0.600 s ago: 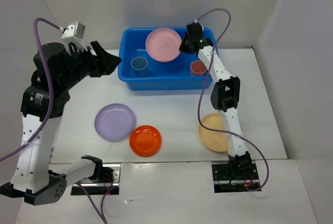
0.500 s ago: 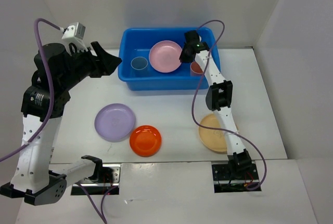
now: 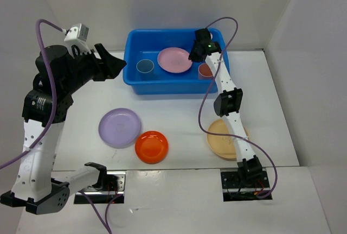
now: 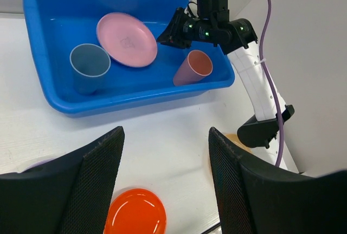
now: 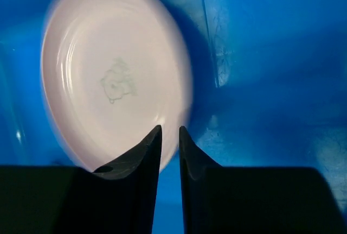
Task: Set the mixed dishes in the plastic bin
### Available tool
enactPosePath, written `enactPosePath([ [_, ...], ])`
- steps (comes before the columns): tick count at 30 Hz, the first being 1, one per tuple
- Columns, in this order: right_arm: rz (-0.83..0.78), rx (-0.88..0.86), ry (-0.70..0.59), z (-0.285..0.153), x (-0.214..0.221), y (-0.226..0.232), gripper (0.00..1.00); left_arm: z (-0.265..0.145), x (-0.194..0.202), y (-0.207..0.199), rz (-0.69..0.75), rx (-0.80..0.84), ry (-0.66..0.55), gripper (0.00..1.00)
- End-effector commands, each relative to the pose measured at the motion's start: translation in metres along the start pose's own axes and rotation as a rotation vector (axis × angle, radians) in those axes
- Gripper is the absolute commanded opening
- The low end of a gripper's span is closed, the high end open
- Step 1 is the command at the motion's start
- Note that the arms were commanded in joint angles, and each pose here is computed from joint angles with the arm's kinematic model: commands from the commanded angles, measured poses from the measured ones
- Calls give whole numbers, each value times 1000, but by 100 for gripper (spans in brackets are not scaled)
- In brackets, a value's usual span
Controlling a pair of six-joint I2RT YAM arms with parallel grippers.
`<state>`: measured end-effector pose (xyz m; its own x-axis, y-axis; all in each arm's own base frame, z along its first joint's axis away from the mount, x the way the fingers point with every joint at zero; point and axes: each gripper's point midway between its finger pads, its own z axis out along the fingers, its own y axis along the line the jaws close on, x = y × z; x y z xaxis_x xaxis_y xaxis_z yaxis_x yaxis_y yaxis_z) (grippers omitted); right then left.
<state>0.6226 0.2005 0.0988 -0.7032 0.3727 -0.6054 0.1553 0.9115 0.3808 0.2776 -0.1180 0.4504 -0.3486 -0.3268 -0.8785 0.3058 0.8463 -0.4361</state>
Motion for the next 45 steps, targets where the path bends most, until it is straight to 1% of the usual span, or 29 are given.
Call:
enactPosePath([
  [1,-8,-29,-41,-13,-15,9,27,-5,-8,-5,40,26,-35,71],
  [4,-8,-35,-50,-17,-19,11,36,-5,-8,-5,40,26,-35,71],
  [5,-8,-35,-50,-18,-19,11,36,-5,-8,-5,40,26,-35,71],
  [7,-8,-47,-68,-27,-27,16,42,-8,-10,-6,42,29,-43,71],
  [9,-17,-48,-71,-38,-31,18,45,-8,-7,-5,40,25,-34,71],
  [12,-24,-90,-136,-82,-60,35,58,-12,-11,-8,42,29,-43,71],
  [13,-24,-127,-176,-115,-77,48,66,-14,-14,-10,44,33,-51,71],
  [15,-48,-145,-211,-153,-90,54,73,-21,-17,-13,38,40,-68,71],
  [16,-53,-185,-258,-196,-102,69,79,-22,-16,-15,38,51,-63,71],
  [18,-75,-169,-291,-236,-108,69,84,-31,-18,-21,21,75,-83,71],
  [19,-76,-196,-340,-279,-115,77,87,-31,-20,-25,25,92,-89,71],
  [20,-78,-190,-355,-298,-114,78,87,-35,-16,-27,13,106,-84,71],
  [22,-72,-201,-347,-342,-102,79,88,-38,-12,-28,-1,117,-84,71],
  [23,-83,-211,-333,-350,-94,84,88,-40,-12,-29,-9,122,-92,71],
  [24,-132,-243,-302,-362,-72,105,90,-40,-10,-24,-13,101,-95,71],
  [27,-147,-222,-327,-414,-42,118,92,-36,12,-13,-27,78,-45,71],
  [28,-129,-208,-313,-438,-31,103,92,-39,19,-11,-29,75,-39,71],
  [30,-90,-229,-278,-463,-11,95,92,-46,28,-9,-31,71,-31,71],
  [31,-101,-173,-206,-450,14,81,92,-47,33,-7,-35,66,-19,71],
  [32,-71,-237,-226,-487,21,69,92,-46,41,-3,-39,59,-5,71],
  [33,-70,-270,-189,-492,39,64,92,-50,44,-3,-47,61,-8,71],
  [34,-70,-266,-109,-454,72,58,92,-50,47,-2,-58,61,-8,71],
  [35,-43,-378,-138,-482,83,49,92,-46,50,-2,-58,71,0,71],
  [36,-51,-483,-70,-480,109,55,90,-44,61,1,-75,69,26,71],
  [37,-35,-510,-13,-440,142,51,88,-41,64,1,-90,76,32,71],
  [39,-6,-618,34,-442,171,46,84,-38,73,-2,-104,104,64,71],
  [40,-4,-612,71,-419,195,38,84,-36,78,-2,-104,108,77,71],
  [42,10,-580,70,-412,205,23,84,-35,82,-2,-108,113,91,71],
  [45,15,-351,57,-380,219,-24,84,-36,93,5,-115,93,110,71],
])
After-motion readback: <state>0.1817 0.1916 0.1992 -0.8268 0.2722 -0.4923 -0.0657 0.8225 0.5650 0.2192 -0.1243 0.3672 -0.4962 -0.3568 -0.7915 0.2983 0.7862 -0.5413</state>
